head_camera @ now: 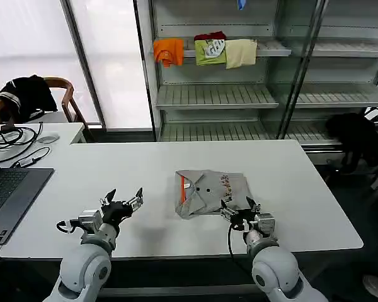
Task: Fold and organize the clothes.
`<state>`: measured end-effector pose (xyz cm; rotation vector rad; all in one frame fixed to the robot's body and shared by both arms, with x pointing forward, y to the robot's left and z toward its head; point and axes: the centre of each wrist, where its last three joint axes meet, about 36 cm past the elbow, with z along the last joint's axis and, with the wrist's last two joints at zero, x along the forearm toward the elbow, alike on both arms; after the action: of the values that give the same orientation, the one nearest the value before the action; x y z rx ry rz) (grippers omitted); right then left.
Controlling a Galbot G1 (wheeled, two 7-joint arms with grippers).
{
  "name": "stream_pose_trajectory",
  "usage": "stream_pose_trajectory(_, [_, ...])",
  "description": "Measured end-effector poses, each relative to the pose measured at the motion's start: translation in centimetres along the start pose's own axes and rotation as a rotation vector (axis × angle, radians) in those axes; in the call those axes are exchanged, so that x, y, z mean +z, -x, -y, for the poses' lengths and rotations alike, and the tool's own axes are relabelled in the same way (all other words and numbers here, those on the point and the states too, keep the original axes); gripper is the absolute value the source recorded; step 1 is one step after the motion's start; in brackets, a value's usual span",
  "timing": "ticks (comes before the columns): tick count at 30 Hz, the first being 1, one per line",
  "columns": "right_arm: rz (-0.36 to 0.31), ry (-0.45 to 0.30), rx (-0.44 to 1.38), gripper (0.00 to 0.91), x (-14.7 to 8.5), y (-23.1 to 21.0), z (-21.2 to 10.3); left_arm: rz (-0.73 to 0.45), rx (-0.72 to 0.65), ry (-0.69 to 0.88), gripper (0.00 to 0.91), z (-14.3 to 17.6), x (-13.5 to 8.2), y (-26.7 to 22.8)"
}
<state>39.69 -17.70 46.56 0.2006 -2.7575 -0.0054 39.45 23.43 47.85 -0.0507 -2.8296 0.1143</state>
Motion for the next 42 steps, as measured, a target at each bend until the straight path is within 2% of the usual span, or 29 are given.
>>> stream_pose_trajectory(14, [-0.076,0.033,0.026,0.907,2.0,1.8,-0.1,-0.016,0.002,-0.001,0.907,0.0,0.6,-0.6])
stream_pose_trajectory(25, [-0.087,0.049,0.035,0.907,2.4,1.3,0.4,-0.018,0.006,-0.006,0.907,0.0,0.7,-0.7])
stream_pose_trajectory(33, [0.012,0.035,0.023,0.907,0.1,0.4,0.2,-0.02,0.003,-0.016,0.907,0.1,0.8,-1.0])
stream_pose_trajectory(38, [0.086,-0.015,0.011,0.907,-1.2,0.4,-0.8,-0.014,-0.004,-0.022,0.907,0.0,0.7,-1.4])
stream_pose_trajectory(42, [0.118,-0.061,-0.026,0.907,-2.0,1.4,-2.4,-0.008,-0.011,-0.02,0.907,-0.2,0.5,-1.8])
